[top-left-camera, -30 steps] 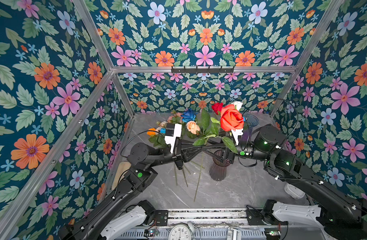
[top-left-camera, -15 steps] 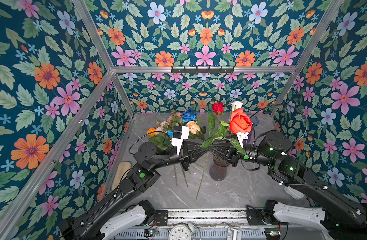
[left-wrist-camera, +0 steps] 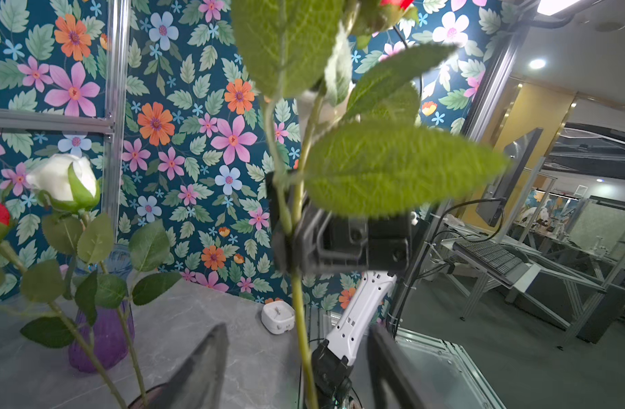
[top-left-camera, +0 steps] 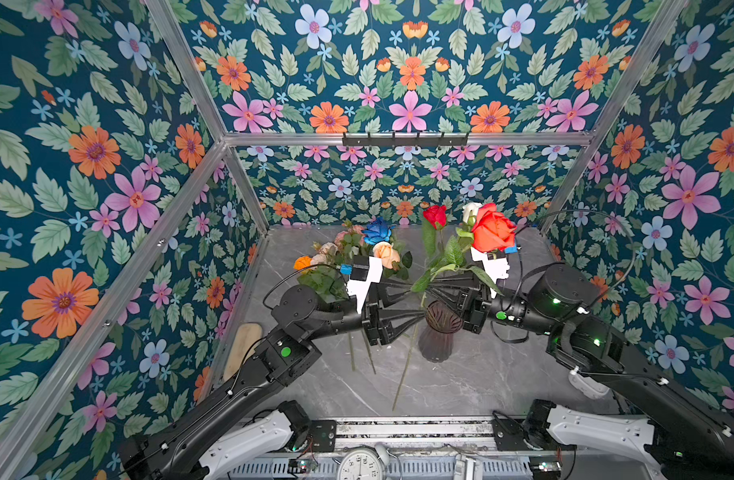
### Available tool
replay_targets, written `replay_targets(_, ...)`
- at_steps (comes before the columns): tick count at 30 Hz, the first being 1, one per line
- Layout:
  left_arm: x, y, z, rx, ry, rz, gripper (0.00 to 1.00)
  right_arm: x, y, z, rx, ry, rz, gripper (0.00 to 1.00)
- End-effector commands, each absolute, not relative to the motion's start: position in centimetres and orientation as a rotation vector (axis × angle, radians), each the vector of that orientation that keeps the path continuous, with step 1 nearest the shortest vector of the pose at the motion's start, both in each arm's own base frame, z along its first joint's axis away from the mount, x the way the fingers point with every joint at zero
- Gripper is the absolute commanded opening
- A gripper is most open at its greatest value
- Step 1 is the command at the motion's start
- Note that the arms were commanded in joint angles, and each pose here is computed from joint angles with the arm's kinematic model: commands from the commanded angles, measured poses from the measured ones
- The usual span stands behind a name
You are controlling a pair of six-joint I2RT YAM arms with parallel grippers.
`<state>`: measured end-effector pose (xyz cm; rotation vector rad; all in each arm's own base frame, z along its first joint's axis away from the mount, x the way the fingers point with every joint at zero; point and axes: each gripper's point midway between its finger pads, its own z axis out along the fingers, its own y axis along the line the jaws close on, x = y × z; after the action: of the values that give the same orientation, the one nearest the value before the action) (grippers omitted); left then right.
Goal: Arrange flowers in a vase
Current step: Place the flower in the vase.
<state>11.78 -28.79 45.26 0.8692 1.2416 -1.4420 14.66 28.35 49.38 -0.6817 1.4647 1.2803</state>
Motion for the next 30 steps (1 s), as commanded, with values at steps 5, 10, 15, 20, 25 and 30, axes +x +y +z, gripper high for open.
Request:
replay_targets(5,14.1,-26.4,42.1,0.756,1.385,-1.206,0.71,15.8,19.8,52.8,-0.526,1.435,0.857,0.00)
replay_targets(10,17.3,-24.5,40.2,0.572,1.499,-1.054,0.68,17.0,16.3,53.5,-0.470,1.396,0.609,0.00)
replay_targets(15,18.3,-24.2,39.8,0.529,1.522,-1.010,0.68,18.6,16.9,53.6,-0.484,1.392,0.502,0.00)
replay_targets(20,18.7,-24.4,39.1,0.532,1.552,-0.990,0.67,19.8,17.7,53.6,-0.490,1.381,0.447,0.00)
replay_targets(25,18.7,-24.3,38.5,0.540,1.566,-0.973,0.67,21.0,18.6,52.8,-0.505,1.392,0.393,0.00)
replay_targets(30,18.8,-24.3,38.2,0.541,1.574,-0.965,0.67,21.8,20.0,51.1,-0.523,1.427,0.399,0.00)
